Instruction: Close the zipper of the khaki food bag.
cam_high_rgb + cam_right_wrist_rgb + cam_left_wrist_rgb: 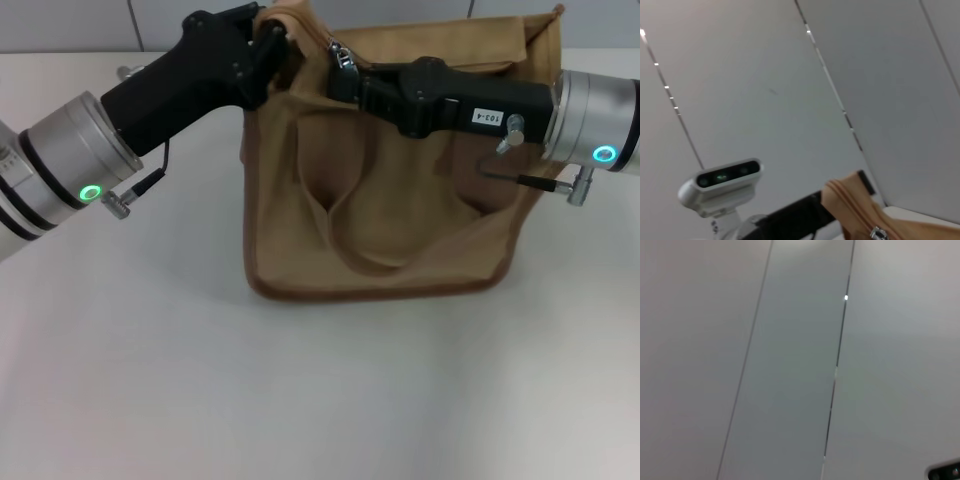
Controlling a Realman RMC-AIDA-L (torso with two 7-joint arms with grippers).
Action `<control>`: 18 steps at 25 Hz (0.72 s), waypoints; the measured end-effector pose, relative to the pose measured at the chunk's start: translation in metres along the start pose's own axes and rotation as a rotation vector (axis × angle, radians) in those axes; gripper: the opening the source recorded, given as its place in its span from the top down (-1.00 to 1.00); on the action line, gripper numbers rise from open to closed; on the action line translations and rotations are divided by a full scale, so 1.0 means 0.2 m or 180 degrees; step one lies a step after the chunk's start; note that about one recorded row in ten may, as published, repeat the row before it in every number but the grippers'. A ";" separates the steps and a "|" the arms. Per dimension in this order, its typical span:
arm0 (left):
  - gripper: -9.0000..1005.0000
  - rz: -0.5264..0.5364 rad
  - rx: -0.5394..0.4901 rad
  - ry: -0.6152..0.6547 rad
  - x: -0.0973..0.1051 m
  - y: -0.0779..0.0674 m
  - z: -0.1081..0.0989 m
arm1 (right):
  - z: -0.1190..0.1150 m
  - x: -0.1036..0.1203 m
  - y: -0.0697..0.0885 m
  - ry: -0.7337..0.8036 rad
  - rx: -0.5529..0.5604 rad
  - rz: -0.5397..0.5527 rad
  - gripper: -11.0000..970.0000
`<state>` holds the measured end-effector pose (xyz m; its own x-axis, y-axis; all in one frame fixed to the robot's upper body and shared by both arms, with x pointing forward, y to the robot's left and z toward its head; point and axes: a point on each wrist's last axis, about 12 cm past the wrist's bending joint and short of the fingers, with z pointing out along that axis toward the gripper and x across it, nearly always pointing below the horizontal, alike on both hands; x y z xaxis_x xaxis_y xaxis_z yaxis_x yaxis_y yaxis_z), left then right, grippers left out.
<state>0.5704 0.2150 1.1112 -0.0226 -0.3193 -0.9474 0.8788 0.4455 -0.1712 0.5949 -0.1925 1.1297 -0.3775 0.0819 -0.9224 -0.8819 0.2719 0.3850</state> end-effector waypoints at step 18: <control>0.98 -0.0017 -0.0421 -0.0120 -0.02 0.06 -0.12 | -0.51 0.10 0.04 -0.0223 0.0670 0.0036 0.97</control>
<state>0.5698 0.2421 1.1069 -0.0072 -0.3521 -0.9359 0.8080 0.5493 -0.2129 0.5524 -0.2875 1.1179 -0.3601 0.1505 -0.9207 -0.7966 0.4641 0.3874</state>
